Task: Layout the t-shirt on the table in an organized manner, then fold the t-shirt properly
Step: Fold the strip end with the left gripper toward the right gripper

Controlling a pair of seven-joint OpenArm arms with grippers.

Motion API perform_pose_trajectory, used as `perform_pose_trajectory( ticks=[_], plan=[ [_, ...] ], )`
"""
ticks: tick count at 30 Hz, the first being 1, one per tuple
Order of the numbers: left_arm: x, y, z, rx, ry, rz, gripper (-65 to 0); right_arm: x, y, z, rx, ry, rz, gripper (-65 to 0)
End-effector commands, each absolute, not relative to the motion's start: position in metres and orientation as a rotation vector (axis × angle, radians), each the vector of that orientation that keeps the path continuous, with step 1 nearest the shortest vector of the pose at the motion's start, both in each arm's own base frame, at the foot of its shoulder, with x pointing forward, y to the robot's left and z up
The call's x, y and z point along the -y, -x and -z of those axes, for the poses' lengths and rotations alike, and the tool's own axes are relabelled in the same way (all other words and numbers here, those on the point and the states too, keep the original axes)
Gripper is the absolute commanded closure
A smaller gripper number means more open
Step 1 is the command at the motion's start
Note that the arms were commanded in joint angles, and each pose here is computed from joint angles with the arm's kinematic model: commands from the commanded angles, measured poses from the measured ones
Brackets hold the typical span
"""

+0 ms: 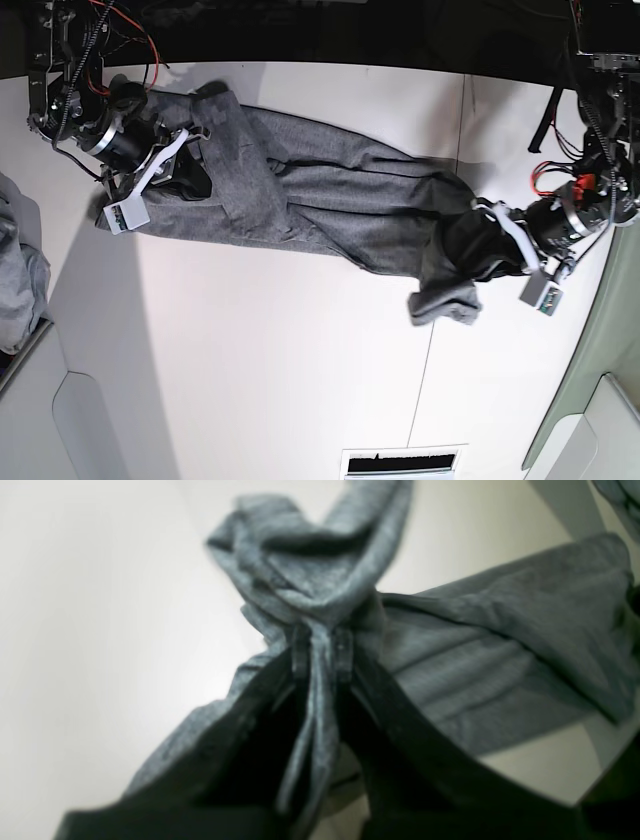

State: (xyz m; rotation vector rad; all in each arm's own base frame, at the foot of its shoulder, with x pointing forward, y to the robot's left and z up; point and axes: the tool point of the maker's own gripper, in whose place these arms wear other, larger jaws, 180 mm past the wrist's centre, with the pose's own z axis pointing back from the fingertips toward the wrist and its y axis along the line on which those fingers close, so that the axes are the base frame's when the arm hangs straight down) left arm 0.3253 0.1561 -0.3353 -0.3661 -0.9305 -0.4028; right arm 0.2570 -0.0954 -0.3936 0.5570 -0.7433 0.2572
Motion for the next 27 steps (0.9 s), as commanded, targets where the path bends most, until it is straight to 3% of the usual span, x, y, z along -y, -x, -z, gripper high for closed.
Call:
perform_pose_trajectory(
  ticks=[1, 6, 11, 12, 15, 17, 20, 24, 27],
  plan=[
    [-0.141, -0.33, 0.328, 0.968, 0.382, 0.435, 0.0, 0.097, -0.266, 0.381, 0.796, -0.568, -0.258, -3.4],
    [-0.079, -0.319, 0.359, 0.9, 0.423, 0.481, 0.0, 0.118, -0.272, 0.377, 0.828, -0.53, -0.208, -20.9],
    [-0.048, -0.318, 0.356, 0.919, 0.486, 0.458, 0.0, 0.154, -0.279, 0.37, 0.87, -0.468, -0.13, -23.2],
    [-0.044, -0.318, 0.355, 0.921, 0.496, 0.453, -3.7, 0.161, -0.28, 0.369, 0.878, -0.456, -0.115, -23.2],
    [-0.033, -0.317, 0.354, 0.927, 0.527, 0.435, -28.6, 0.179, -0.281, 0.366, 0.895, -0.422, -0.077, -23.2],
    [-0.026, -0.317, 0.352, 0.932, 0.545, 0.425, -37.4, 0.187, -0.281, 0.365, 0.9, -0.407, -0.061, -23.2],
    [-0.018, -0.315, 0.35, 0.929, 0.578, 0.41, -37.6, 0.195, -0.282, 0.364, 0.905, -0.392, -0.038, -25.6],
    [-0.013, -0.311, 0.347, 0.911, 0.633, 0.393, -37.6, 0.211, -0.28, 0.368, 0.885, -0.34, 0.006, -39.8],
    [-0.023, -0.315, 0.347, 0.916, 0.611, 0.394, -37.5, 0.229, -0.277, 0.368, 0.885, -0.293, 0.038, -40.9]
  ],
)
